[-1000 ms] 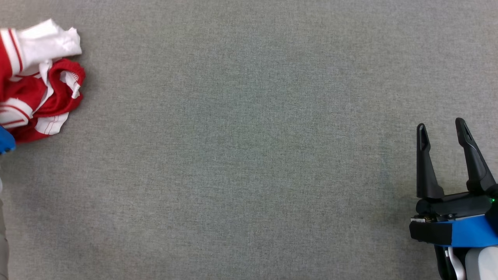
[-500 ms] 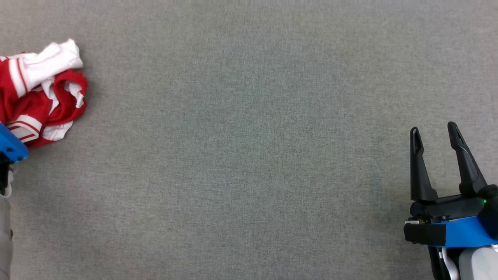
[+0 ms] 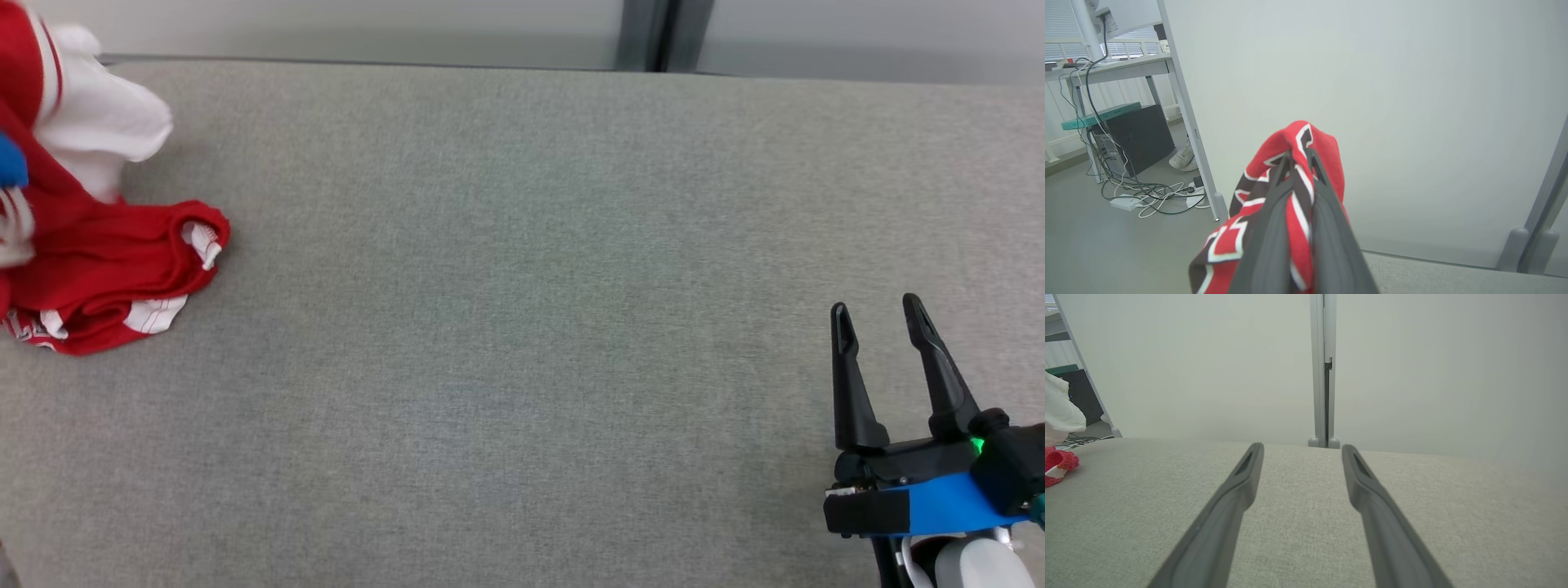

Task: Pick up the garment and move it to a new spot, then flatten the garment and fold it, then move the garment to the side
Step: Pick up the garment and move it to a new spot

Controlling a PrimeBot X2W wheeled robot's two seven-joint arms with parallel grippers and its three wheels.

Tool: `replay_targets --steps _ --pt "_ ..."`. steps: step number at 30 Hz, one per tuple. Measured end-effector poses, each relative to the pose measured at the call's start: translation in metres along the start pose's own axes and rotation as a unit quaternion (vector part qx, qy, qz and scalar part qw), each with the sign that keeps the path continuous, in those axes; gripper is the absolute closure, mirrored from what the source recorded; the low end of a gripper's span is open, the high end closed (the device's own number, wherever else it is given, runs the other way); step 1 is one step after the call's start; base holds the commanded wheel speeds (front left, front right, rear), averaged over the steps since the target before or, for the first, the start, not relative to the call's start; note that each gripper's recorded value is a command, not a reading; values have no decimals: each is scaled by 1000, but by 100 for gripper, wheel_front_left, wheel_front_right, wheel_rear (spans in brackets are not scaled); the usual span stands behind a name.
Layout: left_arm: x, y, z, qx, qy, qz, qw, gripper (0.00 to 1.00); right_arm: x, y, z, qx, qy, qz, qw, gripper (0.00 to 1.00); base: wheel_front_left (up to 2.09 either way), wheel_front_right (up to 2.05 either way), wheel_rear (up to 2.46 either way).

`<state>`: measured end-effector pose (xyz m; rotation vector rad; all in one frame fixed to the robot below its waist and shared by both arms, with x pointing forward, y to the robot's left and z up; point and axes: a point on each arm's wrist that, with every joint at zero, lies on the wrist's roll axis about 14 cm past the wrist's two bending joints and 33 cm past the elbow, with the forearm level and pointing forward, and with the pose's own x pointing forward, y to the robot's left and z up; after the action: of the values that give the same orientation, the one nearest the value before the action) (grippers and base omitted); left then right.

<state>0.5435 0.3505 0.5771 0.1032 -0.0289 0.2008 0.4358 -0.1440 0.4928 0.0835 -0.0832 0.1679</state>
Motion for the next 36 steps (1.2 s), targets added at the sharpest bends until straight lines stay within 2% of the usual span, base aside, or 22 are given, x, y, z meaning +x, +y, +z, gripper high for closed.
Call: replay_targets --steps 3,7,14,17,20,23,26,31,36 --pt "9 -34 56 8 -78 -46 996 100 -7 -4 6 4 -5 -9 1000 0 0 0 0" --pt "10 -91 128 3 -174 -117 978 100 -17 -15 17 5 -17 -28 999 0 0 0 0" --pt "-14 -202 221 -56 -272 -247 928 100 -45 -45 30 18 -28 -82 996 0 0 0 0" --pt "-30 -255 241 -99 -280 -308 904 100 -60 -60 35 18 -31 -108 993 0 0 0 0" --pt "-49 -307 246 -119 -277 -366 880 100 -75 -77 40 15 -36 -138 990 0 0 0 0" --pt "-68 -349 239 -136 -260 -414 862 100 -89 -88 46 11 -40 -160 986 0 0 0 0" --pt "-84 -382 211 -148 -220 -449 853 100 -101 -96 52 8 -46 -178 983 0 0 0 0" --pt "-109 -416 130 -155 -118 -483 854 100 -112 -100 54 7 -47 -190 981 0 0 0 0" --pt "-138 -421 37 -155 -8 -487 860 100 -110 -97 52 10 -45 -185 982 0 0 0 0"
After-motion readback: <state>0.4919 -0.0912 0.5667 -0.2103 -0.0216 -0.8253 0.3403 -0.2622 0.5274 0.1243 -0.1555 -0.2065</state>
